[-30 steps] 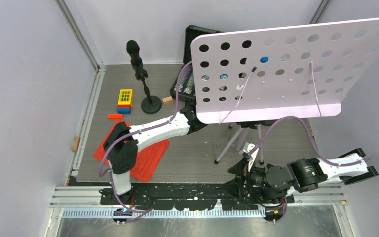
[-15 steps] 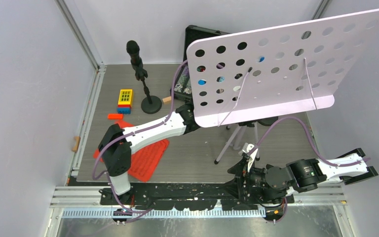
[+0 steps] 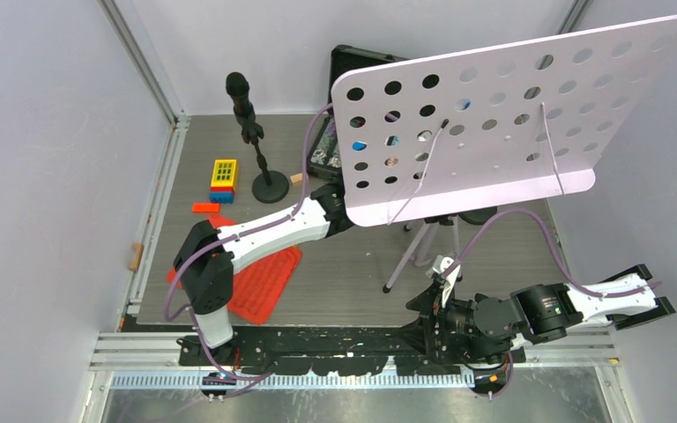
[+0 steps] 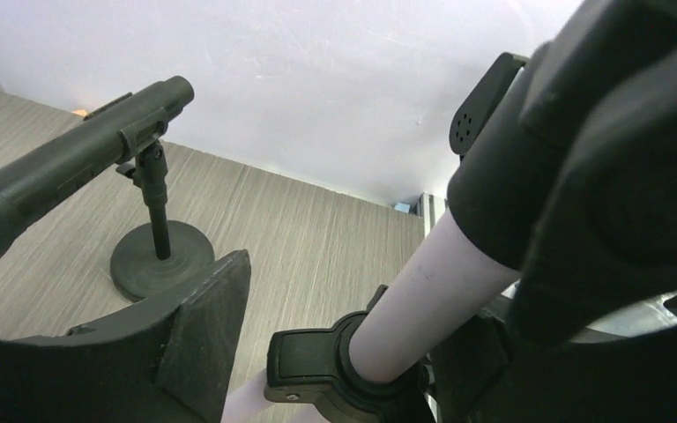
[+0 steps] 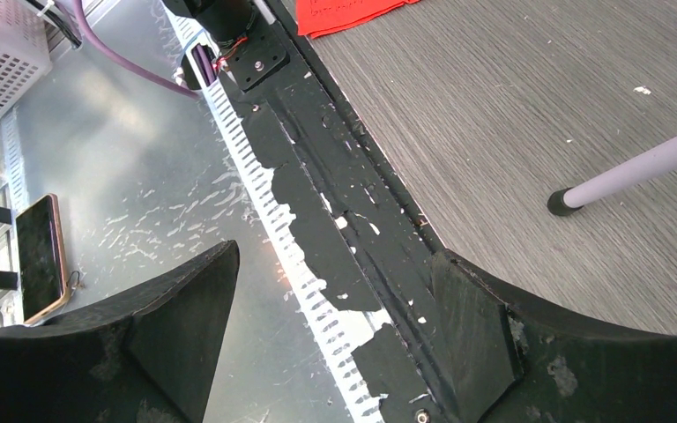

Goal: Pack up the instrument practice props
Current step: Adjust the music stand at the center of the board.

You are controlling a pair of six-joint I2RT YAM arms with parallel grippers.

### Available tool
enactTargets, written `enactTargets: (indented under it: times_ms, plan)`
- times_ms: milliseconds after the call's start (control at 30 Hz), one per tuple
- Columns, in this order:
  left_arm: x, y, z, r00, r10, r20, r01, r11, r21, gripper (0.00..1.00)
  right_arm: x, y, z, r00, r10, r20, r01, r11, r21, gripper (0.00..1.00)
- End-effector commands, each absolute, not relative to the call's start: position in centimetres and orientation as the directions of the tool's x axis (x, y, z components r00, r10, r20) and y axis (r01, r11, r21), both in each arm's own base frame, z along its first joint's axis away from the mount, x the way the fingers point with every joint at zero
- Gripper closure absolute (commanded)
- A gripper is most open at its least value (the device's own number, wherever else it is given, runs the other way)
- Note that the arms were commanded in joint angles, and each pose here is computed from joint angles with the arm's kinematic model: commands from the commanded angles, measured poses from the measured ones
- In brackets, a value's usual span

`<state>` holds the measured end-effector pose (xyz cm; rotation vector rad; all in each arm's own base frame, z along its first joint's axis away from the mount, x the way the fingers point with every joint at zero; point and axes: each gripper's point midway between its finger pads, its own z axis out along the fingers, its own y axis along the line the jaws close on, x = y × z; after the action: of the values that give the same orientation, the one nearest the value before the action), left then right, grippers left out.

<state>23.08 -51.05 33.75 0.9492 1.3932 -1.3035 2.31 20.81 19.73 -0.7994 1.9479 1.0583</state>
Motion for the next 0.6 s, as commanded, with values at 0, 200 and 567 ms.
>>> enactTargets:
  times_ms: [0,200,567]
  plan:
    - [23.4,-50.9,36.8,-0.189,-0.176,-0.966,0.974,0.091,-0.208,0.26,2.6,21.3,20.8,-0.527,-0.101,-0.844,-0.777,0.459,0.430,0.15]
    - [23.1,-51.1,38.3,-0.200,-0.286,-0.937,0.974,0.044,-0.221,0.21,2.6,21.3,20.7,-0.527,-0.099,-0.844,-0.776,0.460,0.431,0.15]
    - [23.4,-51.7,36.3,-0.225,-0.227,-0.947,0.969,0.045,-0.241,0.50,2.7,20.9,20.6,-0.535,-0.095,-0.839,-0.769,0.465,0.438,0.15]
